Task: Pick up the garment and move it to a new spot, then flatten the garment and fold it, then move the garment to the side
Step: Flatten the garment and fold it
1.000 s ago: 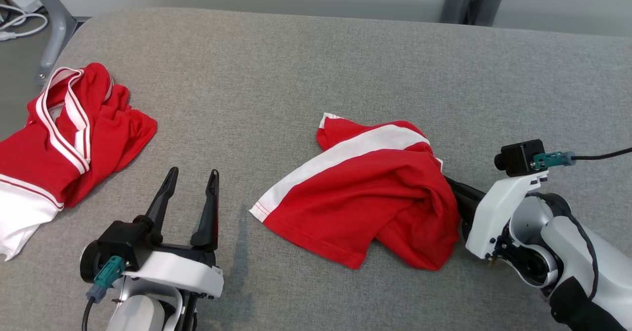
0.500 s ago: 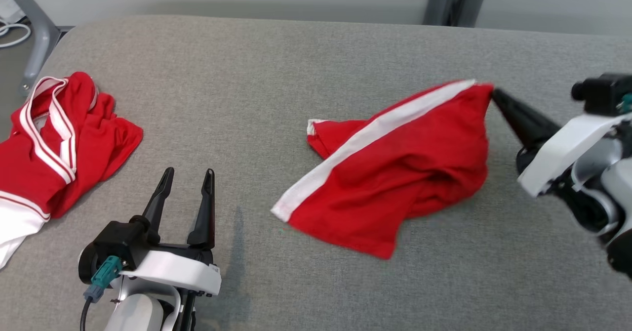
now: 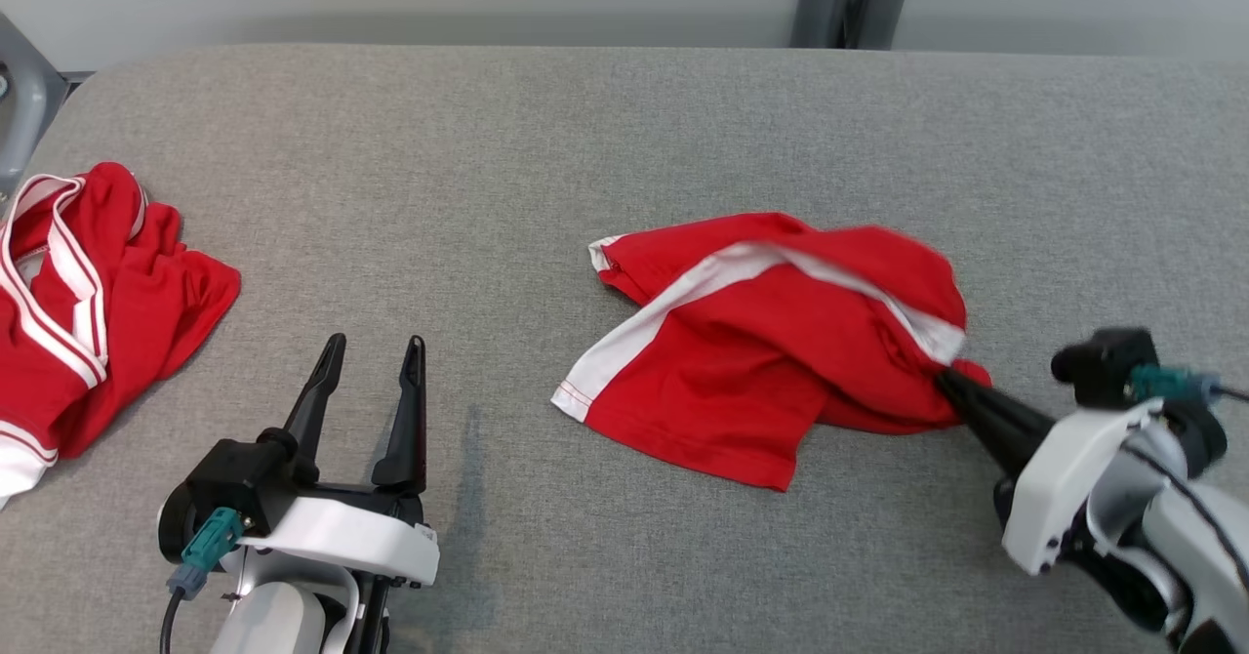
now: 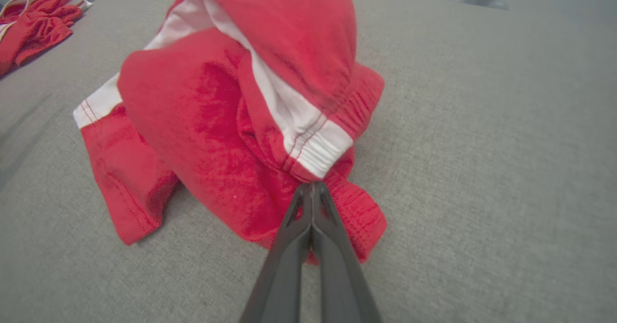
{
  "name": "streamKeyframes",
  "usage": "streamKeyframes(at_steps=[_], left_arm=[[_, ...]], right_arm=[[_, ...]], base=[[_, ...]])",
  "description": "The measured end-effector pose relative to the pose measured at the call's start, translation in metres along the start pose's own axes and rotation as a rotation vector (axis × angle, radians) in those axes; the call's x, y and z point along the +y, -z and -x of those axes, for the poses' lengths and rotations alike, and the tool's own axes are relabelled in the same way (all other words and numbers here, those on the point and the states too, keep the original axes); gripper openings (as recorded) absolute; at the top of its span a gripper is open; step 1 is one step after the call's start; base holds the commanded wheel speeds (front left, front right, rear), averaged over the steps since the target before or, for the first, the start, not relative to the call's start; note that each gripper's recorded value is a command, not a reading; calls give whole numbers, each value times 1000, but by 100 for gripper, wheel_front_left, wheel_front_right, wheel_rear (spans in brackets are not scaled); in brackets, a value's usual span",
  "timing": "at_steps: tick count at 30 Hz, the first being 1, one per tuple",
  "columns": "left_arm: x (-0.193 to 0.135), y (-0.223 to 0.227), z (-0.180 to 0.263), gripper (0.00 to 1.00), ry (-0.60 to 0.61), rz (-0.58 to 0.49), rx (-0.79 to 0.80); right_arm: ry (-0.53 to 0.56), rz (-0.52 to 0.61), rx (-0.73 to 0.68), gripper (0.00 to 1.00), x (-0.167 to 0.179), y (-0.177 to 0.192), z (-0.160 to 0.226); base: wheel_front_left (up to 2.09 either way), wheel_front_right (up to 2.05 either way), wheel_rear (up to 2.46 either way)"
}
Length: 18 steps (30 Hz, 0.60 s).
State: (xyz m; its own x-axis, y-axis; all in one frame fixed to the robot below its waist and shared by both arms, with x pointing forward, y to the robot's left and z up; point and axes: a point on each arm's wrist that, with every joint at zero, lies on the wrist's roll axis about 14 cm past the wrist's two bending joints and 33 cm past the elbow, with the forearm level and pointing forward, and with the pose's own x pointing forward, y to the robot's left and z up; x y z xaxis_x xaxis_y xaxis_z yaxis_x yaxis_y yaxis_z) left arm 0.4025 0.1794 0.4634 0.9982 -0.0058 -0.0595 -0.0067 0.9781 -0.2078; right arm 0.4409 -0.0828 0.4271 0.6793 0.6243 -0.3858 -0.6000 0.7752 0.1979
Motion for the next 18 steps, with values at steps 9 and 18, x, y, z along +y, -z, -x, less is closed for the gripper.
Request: streamKeyframes(at_steps=[9, 18], left_arm=[[-8, 5, -6, 100, 30, 2, 13], [-9, -8, -5, 100, 25, -1, -22]], right_arm=[[71, -110, 8, 0, 1, 45, 13], [125, -125, -210, 100, -5, 1, 26]], base=[[0, 0, 0], [0, 0, 0]])
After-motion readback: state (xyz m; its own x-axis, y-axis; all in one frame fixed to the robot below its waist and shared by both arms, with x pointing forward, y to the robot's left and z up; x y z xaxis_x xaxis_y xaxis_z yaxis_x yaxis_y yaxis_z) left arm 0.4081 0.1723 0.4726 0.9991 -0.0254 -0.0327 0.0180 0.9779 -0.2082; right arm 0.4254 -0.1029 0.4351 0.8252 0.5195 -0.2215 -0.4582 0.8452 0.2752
